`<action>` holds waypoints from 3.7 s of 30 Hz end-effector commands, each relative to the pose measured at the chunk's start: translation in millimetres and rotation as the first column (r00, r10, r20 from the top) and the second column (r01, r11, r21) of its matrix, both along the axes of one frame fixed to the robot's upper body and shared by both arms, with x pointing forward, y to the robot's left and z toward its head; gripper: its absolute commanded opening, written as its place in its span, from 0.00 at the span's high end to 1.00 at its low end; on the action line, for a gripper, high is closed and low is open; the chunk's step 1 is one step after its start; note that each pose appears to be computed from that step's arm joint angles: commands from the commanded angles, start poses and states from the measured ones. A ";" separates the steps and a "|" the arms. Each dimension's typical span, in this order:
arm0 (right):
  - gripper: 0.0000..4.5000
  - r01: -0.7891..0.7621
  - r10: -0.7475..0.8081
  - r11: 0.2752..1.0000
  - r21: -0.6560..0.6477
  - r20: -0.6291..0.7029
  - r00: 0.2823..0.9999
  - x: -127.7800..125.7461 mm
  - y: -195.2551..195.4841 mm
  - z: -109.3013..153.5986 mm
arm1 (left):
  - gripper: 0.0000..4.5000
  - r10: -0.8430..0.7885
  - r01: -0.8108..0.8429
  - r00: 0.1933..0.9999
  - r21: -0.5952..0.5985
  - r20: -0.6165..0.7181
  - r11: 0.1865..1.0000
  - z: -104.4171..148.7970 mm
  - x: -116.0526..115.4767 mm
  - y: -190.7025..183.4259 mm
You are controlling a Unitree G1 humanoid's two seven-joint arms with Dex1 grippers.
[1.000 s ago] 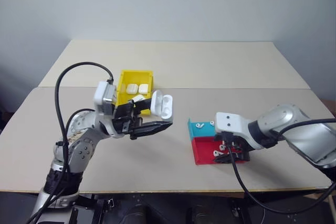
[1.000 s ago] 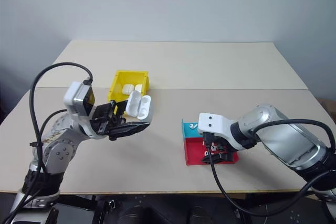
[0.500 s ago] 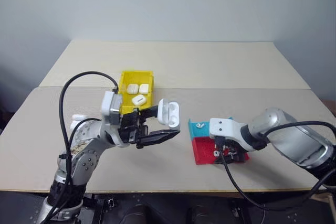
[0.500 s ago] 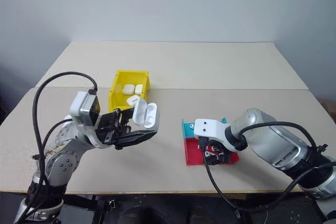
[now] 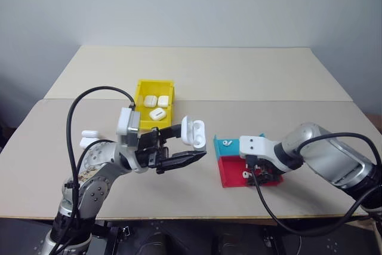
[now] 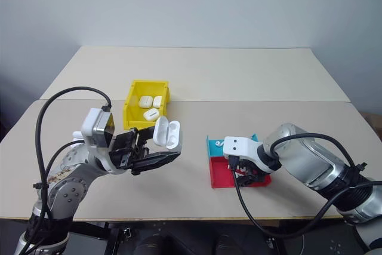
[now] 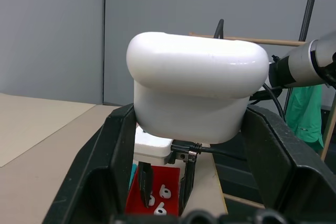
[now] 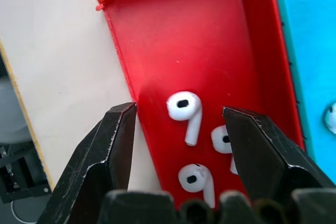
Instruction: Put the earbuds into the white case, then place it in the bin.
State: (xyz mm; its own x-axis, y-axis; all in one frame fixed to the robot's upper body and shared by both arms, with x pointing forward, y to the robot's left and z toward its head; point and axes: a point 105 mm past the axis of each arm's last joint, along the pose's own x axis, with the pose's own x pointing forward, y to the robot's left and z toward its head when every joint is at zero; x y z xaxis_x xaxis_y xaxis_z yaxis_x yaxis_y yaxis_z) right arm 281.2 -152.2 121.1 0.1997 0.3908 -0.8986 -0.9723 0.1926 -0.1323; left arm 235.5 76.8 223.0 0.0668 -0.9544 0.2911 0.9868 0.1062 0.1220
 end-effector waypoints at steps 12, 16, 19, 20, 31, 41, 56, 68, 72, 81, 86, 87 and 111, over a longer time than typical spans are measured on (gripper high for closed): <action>0.39 -0.018 0.018 1.000 0.003 0.012 1.000 4.3 2.6 -3.9 | 0.39 -0.010 0.011 0.999 -0.019 0.033 1.000 9.6 -10.0 -1.5; 0.65 -0.022 0.022 1.000 -0.005 0.009 1.000 3.8 2.0 -7.4 | 0.39 -0.009 0.010 0.999 -0.016 0.033 1.000 10.4 -10.7 -0.6; 0.85 -0.018 0.018 1.000 -0.003 0.009 1.000 3.6 2.5 -8.2 | 0.39 -0.009 0.009 0.999 -0.015 0.032 1.000 11.0 -11.1 0.1; 0.86 -0.018 0.018 1.000 -0.001 0.009 1.000 3.2 2.8 -8.2 | 0.39 -0.009 0.010 0.999 -0.014 0.032 1.000 11.1 -11.2 0.3; 0.86 0.074 -0.095 0.938 0.338 0.047 0.994 2.0 14.8 58.5 | 0.39 -0.022 0.022 1.000 -0.017 0.023 1.000 14.4 -7.1 3.6; 0.86 -0.218 -0.165 0.256 0.942 0.265 0.950 -26.2 35.2 166.9 | 0.39 -0.069 0.070 0.997 0.086 -0.015 0.994 16.9 15.2 -1.9; 0.86 -0.281 -0.158 0.171 0.944 0.308 0.938 -33.3 80.9 168.0 | 0.39 -0.088 0.086 0.996 0.120 0.014 0.989 23.1 21.4 -7.5; 0.86 -0.289 -0.150 0.240 0.927 0.329 0.932 -27.7 89.0 155.5 | 0.39 -0.072 0.069 0.997 0.125 0.015 0.990 23.1 18.6 -5.8; 0.86 -0.294 -0.124 0.267 0.918 0.335 0.934 -28.4 88.6 149.3 | 0.39 -0.056 0.053 0.998 0.123 0.021 0.991 23.3 19.3 -4.6; 0.19 -0.316 -0.076 0.314 0.895 0.355 0.932 -27.8 85.9 143.7 | 0.39 -0.036 0.031 0.999 0.118 0.034 0.992 24.2 20.8 -3.1; 0.03 -0.324 -0.139 0.341 0.882 0.388 0.911 -12.0 69.1 159.9 | 0.39 -0.003 -0.001 1.000 0.125 0.030 0.992 22.2 22.3 1.1; 0.03 -0.325 -0.152 0.362 0.874 0.399 0.904 -8.0 63.9 162.4 | 0.39 0.008 -0.011 1.000 0.131 0.026 0.991 21.0 22.6 2.9; 0.48 -0.715 0.783 0.622 -0.320 0.256 0.566 95.9 50.2 59.1 | 0.39 0.089 -0.094 0.995 0.124 0.047 0.988 15.4 12.5 14.7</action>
State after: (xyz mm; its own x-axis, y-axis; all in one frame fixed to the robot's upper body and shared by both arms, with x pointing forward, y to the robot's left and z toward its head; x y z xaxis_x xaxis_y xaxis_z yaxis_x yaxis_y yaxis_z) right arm 374.3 -100.3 174.0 0.1851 0.4319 -0.8827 -0.6658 -0.6056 -0.4359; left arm 254.7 91.3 227.1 0.1568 -0.9762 0.1497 0.9771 0.1754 0.1202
